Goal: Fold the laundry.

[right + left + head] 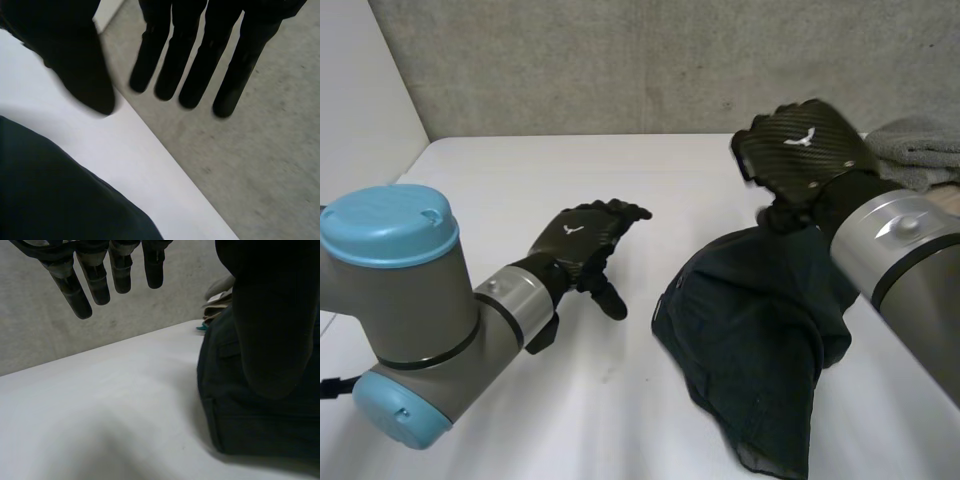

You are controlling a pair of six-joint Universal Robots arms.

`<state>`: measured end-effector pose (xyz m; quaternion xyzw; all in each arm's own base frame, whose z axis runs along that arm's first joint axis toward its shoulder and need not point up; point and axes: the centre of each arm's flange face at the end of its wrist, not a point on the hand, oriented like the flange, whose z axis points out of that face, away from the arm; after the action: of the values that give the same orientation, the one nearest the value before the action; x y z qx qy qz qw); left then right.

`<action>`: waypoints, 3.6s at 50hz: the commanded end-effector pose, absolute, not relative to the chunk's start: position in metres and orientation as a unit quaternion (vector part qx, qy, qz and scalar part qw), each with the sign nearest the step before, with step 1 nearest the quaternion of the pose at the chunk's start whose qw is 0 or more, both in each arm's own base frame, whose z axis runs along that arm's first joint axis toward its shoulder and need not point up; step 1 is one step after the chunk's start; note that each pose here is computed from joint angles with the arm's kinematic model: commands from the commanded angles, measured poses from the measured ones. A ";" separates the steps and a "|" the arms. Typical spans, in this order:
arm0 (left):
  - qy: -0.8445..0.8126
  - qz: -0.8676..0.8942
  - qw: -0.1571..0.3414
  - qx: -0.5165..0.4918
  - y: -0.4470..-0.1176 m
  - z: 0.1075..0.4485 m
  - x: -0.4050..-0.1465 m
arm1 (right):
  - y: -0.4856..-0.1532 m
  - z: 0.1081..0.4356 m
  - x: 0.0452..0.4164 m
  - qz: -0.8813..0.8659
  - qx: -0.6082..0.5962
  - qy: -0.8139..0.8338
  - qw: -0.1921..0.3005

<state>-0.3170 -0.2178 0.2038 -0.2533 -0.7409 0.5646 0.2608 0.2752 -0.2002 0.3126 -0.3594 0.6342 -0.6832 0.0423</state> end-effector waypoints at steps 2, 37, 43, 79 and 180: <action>-0.724 0.545 0.304 -0.293 -0.203 0.194 -0.354 | -0.231 0.317 0.241 -0.694 -0.303 0.652 -0.010; -0.505 0.829 0.209 -0.119 -0.274 0.397 -0.306 | -0.229 0.286 0.244 -0.691 -0.317 0.650 0.005; -0.502 0.797 0.275 -0.195 -0.241 0.379 -0.350 | -0.232 0.287 0.243 -0.696 -0.306 0.650 0.008; -0.555 0.757 0.260 -0.226 -0.211 0.330 -0.307 | -0.239 0.303 0.244 -0.691 -0.321 0.647 0.023; -0.566 0.773 0.123 -0.257 -0.286 0.243 -0.273 | -0.296 0.234 0.353 -0.771 -0.389 0.499 0.070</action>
<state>-0.2706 -0.3204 0.3233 -0.1833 -0.4720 0.8562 0.1024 0.3582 -0.3138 0.3095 -0.3085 0.3912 -0.8656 0.0503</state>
